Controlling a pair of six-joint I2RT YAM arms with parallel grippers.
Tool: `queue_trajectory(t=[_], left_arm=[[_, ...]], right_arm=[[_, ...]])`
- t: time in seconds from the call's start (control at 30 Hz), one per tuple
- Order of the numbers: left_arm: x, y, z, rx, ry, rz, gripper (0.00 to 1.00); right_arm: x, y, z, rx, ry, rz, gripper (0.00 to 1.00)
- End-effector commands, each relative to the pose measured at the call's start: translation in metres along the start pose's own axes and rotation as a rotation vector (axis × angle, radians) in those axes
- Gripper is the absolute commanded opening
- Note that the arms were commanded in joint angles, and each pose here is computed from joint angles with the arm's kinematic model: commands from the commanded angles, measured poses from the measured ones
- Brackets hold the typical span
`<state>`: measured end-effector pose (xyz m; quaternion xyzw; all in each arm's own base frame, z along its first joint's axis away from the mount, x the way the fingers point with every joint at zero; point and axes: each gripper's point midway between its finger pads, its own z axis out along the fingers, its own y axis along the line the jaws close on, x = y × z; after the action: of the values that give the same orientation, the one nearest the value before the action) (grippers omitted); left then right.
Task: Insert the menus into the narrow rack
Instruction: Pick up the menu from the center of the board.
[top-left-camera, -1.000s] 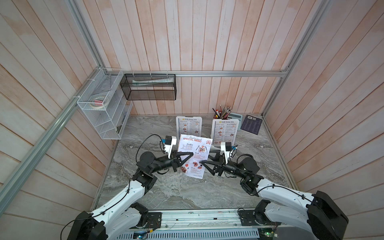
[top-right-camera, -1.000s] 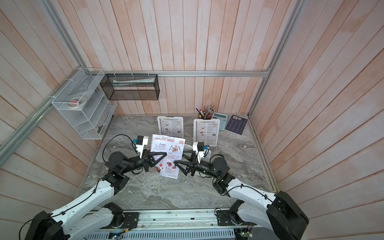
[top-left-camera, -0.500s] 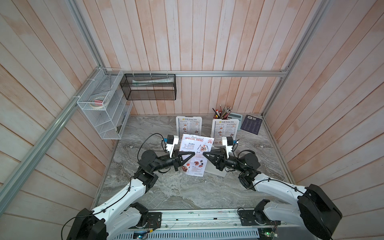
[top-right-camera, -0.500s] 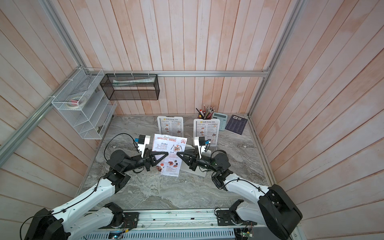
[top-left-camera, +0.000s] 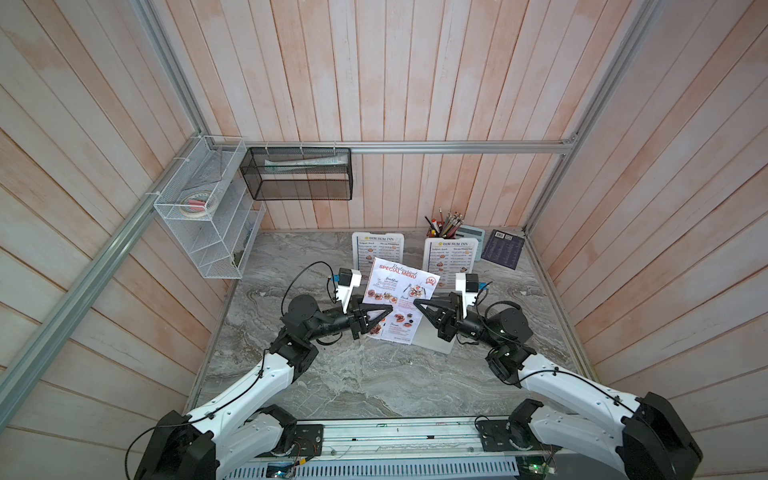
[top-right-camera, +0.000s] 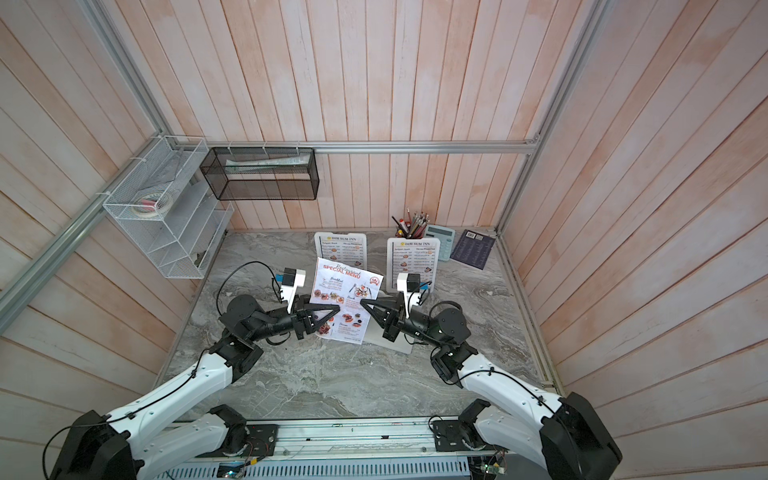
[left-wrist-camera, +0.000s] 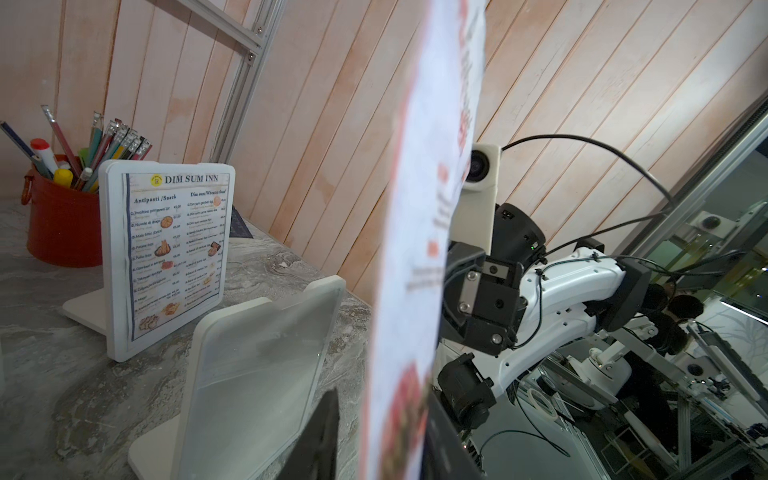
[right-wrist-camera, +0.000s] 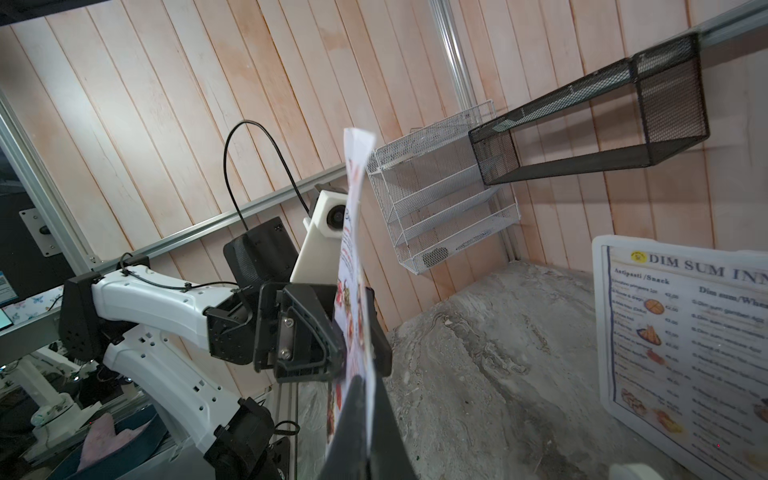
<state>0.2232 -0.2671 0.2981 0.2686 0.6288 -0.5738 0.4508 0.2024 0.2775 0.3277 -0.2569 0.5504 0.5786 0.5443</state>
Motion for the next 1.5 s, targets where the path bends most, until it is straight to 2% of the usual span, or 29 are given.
queue_trajectory(t=[0.0, 0.3, 0.5, 0.53, 0.6, 0.67, 0.77, 0.97, 1.13, 1.47], left_arm=[[-0.011, -0.004, 0.001, -0.006, -0.016, 0.039, 0.34], [-0.015, 0.0, 0.0, -0.043, -0.019, 0.049, 0.23], [-0.022, 0.005, 0.0, -0.086, -0.038, 0.06, 0.02], [-0.023, 0.007, 0.0, -0.094, -0.041, 0.062, 0.01], [-0.022, 0.009, 0.001, -0.099, -0.04, 0.063, 0.03], [-0.024, 0.01, 0.003, -0.102, -0.037, 0.066, 0.14], [-0.031, 0.013, 0.008, -0.108, -0.036, 0.081, 0.24], [-0.047, 0.021, 0.022, -0.112, -0.041, 0.105, 0.26], [-0.048, 0.025, 0.035, -0.064, -0.031, 0.112, 0.28], [-0.055, 0.032, 0.058, 0.016, -0.016, 0.1, 0.25]], right_arm=[[-0.007, -0.015, -0.006, 0.088, -0.015, -0.057, 0.0], [-0.017, -0.015, -0.013, 0.1, -0.025, -0.093, 0.0], [-0.02, -0.02, -0.011, 0.123, -0.01, -0.123, 0.0], [-0.019, -0.021, -0.012, 0.126, -0.008, -0.129, 0.0], [-0.021, -0.021, -0.013, 0.131, -0.013, -0.138, 0.0], [-0.024, -0.021, -0.014, 0.13, -0.016, -0.148, 0.0], [-0.033, -0.022, -0.018, 0.138, -0.03, -0.168, 0.0], [-0.054, -0.031, -0.03, 0.171, -0.077, -0.189, 0.0], [-0.069, -0.04, -0.045, 0.189, -0.136, -0.193, 0.0], [-0.081, -0.043, -0.053, 0.191, -0.192, -0.217, 0.0]])
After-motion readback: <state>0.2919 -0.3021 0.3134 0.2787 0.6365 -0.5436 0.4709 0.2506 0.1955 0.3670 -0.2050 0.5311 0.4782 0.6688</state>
